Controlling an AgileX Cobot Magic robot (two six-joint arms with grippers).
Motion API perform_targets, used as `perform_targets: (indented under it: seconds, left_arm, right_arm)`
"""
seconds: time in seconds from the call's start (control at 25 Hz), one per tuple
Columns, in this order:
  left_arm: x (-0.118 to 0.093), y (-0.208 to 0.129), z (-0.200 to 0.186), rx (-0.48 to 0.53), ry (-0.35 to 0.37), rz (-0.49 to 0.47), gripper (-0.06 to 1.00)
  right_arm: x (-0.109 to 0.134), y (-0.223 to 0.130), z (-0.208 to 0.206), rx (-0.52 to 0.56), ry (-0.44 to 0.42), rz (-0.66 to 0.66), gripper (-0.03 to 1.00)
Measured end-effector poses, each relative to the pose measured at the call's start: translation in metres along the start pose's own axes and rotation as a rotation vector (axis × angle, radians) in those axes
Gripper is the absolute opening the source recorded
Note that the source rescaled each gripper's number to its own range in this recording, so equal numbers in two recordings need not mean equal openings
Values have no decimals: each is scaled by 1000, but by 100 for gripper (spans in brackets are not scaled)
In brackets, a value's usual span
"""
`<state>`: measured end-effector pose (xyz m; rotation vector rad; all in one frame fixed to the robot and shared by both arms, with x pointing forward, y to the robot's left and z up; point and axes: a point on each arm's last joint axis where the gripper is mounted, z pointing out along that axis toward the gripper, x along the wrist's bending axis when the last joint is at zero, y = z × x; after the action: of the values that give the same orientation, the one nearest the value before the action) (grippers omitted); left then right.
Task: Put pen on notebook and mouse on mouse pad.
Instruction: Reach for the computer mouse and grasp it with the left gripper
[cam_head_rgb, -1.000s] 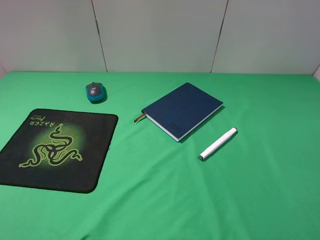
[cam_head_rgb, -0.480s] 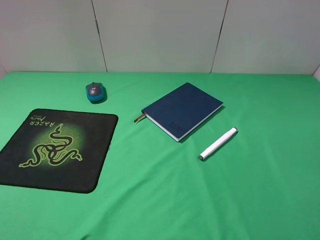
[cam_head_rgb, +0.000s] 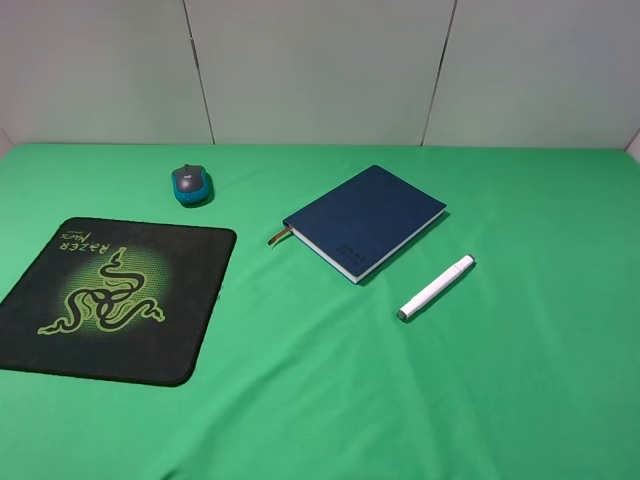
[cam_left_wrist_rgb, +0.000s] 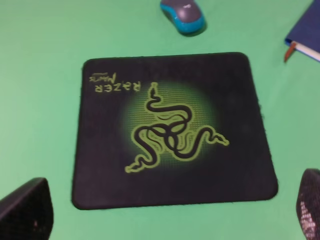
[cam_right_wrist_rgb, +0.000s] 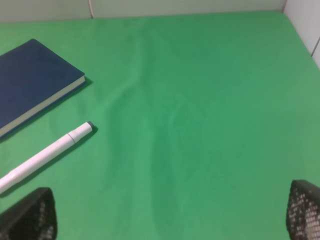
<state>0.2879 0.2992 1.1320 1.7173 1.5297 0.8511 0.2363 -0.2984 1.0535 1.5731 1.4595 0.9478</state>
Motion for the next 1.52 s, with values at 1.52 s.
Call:
perform_targets:
  seconds: [1.52]
  left_arm:
    - [-74, 97, 454, 526, -20, -137, 100]
  right_arm:
    - [0, 0, 0, 0, 0, 0, 100]
